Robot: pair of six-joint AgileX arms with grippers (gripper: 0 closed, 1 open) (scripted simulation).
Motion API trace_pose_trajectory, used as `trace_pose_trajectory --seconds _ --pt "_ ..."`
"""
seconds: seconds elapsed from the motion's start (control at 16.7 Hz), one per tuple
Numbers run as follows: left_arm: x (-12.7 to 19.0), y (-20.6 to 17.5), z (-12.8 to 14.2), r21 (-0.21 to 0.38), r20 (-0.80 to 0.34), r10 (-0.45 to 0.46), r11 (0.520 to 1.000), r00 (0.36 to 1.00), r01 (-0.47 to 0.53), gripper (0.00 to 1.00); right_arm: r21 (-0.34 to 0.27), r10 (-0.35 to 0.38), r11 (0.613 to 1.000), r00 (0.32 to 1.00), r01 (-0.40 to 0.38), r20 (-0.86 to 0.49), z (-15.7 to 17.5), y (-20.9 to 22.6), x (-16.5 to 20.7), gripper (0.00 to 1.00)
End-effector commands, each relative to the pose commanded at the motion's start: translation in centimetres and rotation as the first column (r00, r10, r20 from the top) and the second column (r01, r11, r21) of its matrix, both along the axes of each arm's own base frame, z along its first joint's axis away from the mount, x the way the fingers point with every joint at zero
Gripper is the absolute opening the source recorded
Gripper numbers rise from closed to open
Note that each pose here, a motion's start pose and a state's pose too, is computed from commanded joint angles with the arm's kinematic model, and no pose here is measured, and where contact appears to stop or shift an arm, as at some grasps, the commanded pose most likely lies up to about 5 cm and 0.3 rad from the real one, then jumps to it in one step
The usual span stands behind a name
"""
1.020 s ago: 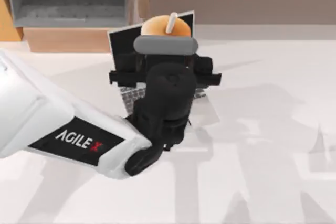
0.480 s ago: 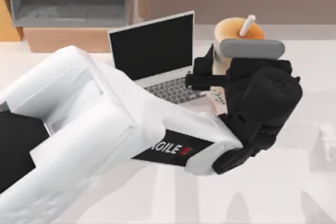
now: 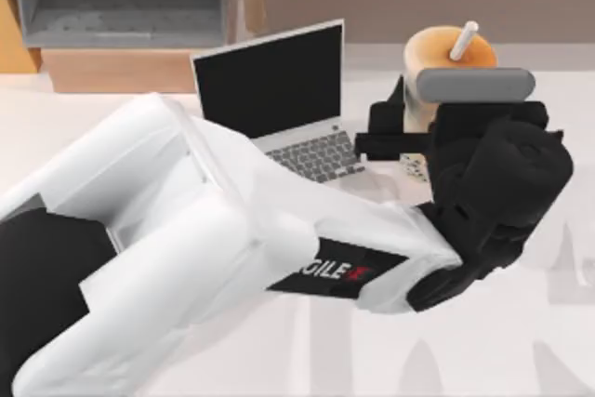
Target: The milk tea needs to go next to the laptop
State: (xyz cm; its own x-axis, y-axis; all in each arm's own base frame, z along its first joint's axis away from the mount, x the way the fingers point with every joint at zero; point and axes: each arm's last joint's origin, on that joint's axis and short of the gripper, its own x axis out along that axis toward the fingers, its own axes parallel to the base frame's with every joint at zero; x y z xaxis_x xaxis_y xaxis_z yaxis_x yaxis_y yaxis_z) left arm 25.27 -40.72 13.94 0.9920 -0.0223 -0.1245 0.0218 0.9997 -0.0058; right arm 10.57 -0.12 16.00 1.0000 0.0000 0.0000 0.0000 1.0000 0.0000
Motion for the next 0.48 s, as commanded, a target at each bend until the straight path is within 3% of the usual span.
trace_pose_trajectory --seconds 0.48 --pt "0.6 0.4 2.2 -0.067 0.044 0.015 0.998 0.999 -0.012 0.0 0.0 0.0 1.0 1.0 0.0 0.0 0.0 0.0 0.0 1.0"
